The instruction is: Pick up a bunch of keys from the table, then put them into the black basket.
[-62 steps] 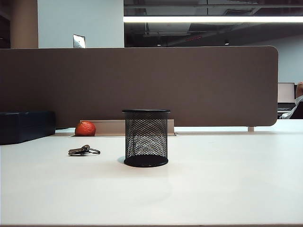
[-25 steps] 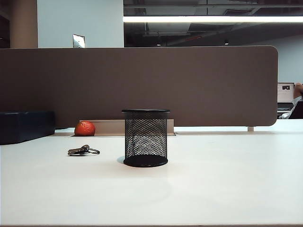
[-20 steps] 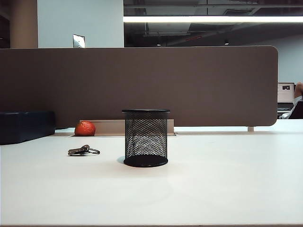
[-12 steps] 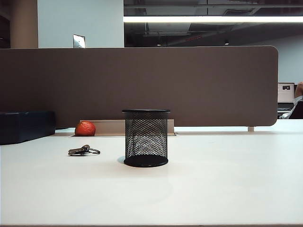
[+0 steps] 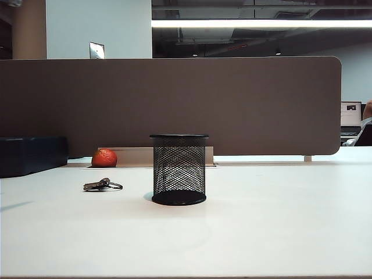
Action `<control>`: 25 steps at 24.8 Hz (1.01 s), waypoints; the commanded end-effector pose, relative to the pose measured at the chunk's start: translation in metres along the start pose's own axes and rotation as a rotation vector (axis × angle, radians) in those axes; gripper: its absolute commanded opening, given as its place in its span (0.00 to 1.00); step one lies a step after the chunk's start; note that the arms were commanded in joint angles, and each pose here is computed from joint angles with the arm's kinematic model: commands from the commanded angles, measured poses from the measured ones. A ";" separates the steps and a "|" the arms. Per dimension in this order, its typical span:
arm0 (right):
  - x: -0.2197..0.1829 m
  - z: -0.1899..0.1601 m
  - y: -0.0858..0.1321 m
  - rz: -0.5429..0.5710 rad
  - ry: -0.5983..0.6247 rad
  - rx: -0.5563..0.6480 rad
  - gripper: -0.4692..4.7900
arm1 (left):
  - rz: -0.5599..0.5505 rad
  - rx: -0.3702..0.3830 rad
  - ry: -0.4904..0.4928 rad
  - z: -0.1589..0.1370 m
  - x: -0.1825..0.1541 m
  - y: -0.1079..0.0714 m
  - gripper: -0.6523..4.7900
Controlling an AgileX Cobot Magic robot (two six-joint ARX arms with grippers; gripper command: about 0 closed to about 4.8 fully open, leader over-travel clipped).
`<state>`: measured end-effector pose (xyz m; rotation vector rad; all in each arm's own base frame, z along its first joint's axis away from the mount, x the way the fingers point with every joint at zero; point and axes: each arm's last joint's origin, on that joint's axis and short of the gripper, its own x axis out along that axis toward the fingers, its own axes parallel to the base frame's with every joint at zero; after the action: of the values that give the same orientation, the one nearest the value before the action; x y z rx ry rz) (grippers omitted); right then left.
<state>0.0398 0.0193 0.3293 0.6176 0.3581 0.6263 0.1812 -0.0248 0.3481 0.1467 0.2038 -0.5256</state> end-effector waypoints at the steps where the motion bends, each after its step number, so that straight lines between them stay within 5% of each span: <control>1: 0.001 0.002 0.001 0.011 0.002 0.005 0.57 | -0.043 0.086 0.004 0.001 0.008 0.003 1.00; 2: 0.002 0.003 0.001 0.009 0.006 0.008 0.63 | -0.053 0.089 0.029 -0.003 0.016 0.006 1.00; 13: 0.005 0.004 -0.001 0.001 0.015 0.017 0.64 | -0.196 0.103 0.255 -0.050 0.085 0.021 1.00; 16: 0.007 0.005 -0.002 0.013 0.035 0.026 0.83 | -0.262 0.150 0.329 -0.071 0.109 0.019 1.00; 25: 0.010 0.006 -0.004 0.009 0.050 0.038 0.83 | -0.264 0.185 0.369 -0.106 0.153 0.028 1.00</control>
<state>0.0513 0.0205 0.3275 0.6463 0.4273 0.6347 0.3038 -0.0540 0.2113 0.3900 0.5780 -0.7826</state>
